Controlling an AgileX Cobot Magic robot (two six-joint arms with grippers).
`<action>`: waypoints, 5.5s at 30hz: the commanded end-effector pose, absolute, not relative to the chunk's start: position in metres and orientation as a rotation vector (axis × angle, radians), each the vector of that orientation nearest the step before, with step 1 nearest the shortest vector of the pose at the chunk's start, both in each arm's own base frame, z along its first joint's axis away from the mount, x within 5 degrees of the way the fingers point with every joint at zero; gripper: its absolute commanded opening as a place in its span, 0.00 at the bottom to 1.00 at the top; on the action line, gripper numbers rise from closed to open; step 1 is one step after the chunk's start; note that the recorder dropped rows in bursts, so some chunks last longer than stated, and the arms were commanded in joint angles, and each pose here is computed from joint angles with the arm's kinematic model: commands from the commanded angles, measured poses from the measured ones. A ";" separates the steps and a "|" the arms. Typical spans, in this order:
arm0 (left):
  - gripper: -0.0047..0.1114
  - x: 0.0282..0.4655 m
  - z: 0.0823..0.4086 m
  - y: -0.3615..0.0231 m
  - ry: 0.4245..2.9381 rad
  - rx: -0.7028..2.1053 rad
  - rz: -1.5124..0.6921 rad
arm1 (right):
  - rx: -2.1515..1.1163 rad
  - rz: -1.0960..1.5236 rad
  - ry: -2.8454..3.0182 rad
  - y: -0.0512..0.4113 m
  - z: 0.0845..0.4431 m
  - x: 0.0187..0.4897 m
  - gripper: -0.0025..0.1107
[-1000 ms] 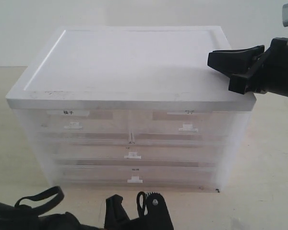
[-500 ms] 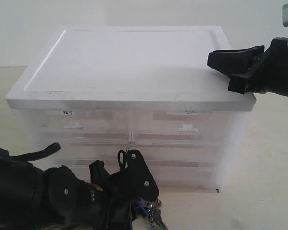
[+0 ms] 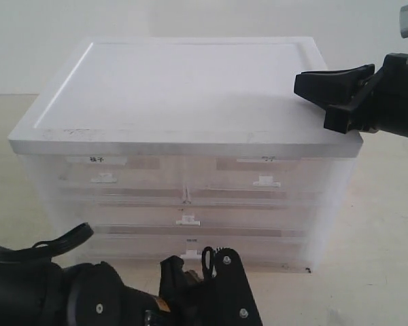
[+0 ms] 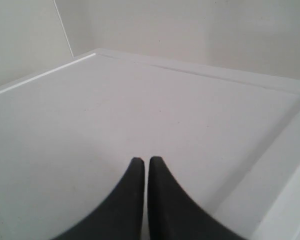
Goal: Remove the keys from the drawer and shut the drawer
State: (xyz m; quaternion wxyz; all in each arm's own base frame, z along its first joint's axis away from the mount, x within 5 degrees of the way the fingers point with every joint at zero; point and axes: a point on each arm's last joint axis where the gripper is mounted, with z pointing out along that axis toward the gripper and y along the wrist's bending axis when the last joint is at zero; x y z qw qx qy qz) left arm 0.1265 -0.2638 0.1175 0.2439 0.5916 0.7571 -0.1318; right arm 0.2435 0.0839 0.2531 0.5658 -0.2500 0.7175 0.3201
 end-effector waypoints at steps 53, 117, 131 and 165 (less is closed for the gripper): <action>0.08 0.092 0.231 -0.168 1.752 1.085 -0.488 | -0.552 0.544 1.495 0.064 0.290 0.128 0.02; 0.08 0.038 0.213 -0.059 1.392 0.776 -0.784 | -0.283 0.564 1.257 0.041 0.261 0.033 0.02; 0.08 0.055 0.209 -0.044 1.540 0.476 -0.572 | -0.283 0.564 1.257 0.041 0.261 0.033 0.02; 0.08 0.056 0.197 0.005 1.664 -0.050 0.071 | -0.284 0.564 1.256 0.042 0.261 0.033 0.02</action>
